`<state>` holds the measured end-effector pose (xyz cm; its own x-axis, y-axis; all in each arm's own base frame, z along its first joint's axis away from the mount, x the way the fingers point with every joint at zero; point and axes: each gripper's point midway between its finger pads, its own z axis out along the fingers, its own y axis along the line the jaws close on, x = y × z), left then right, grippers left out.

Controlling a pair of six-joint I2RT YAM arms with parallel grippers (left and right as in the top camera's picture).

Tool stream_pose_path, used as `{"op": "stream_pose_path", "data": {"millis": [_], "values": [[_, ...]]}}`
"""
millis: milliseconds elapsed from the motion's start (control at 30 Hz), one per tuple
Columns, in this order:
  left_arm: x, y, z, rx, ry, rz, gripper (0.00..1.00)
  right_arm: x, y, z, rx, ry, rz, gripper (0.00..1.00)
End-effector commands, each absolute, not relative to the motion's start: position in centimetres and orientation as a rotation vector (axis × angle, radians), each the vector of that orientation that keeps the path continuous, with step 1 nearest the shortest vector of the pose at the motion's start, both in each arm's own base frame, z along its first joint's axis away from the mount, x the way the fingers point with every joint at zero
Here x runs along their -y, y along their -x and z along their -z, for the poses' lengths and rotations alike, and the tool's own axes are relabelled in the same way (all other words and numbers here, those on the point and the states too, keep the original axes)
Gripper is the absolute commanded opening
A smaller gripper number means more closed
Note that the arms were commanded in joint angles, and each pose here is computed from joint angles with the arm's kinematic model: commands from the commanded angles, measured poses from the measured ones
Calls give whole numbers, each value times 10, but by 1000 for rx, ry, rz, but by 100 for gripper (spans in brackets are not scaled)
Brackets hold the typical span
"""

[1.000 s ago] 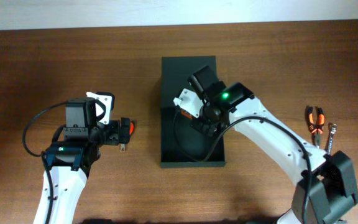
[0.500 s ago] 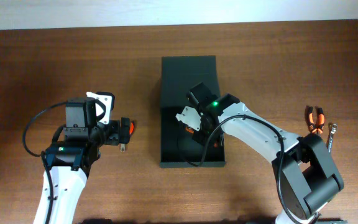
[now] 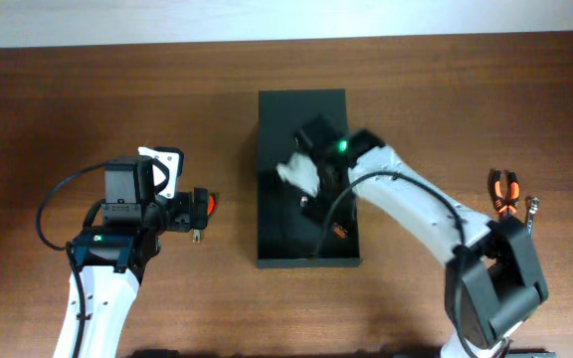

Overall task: Pack container
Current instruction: 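Release the socket rail and withdraw the right gripper to the right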

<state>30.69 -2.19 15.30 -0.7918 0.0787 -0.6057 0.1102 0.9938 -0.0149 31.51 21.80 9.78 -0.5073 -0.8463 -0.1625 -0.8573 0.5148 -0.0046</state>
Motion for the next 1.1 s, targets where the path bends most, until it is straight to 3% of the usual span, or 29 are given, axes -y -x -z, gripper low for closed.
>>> {"op": "stream_pose_path", "data": {"millis": [0, 100, 267, 500, 667, 867, 1067], "values": [[22, -311, -160, -2470, -149, 68, 99, -211, -367, -192, -2513, 1156, -25, 71], [22, -311, -160, -2470, -149, 68, 99, -152, -400, -253, -2552, 764, 56, 71], [22, -311, -160, -2470, -148, 69, 99, -28, -410, -279, -2656, 270, 121, 71], [22, -313, -161, -2460, -148, 68, 99, 105, -345, -274, -2810, -284, 9, 66], [22, -316, -159, -2460, -149, 68, 99, 135, -293, -284, -2767, -511, -33, 66], [22, -317, -152, -2485, -148, 69, 99, 134, -245, -230, -2946, -588, -10, 75], [22, -317, -151, -2488, -149, 69, 99, 156, -279, -157, -2931, -544, 28, 84]]}}
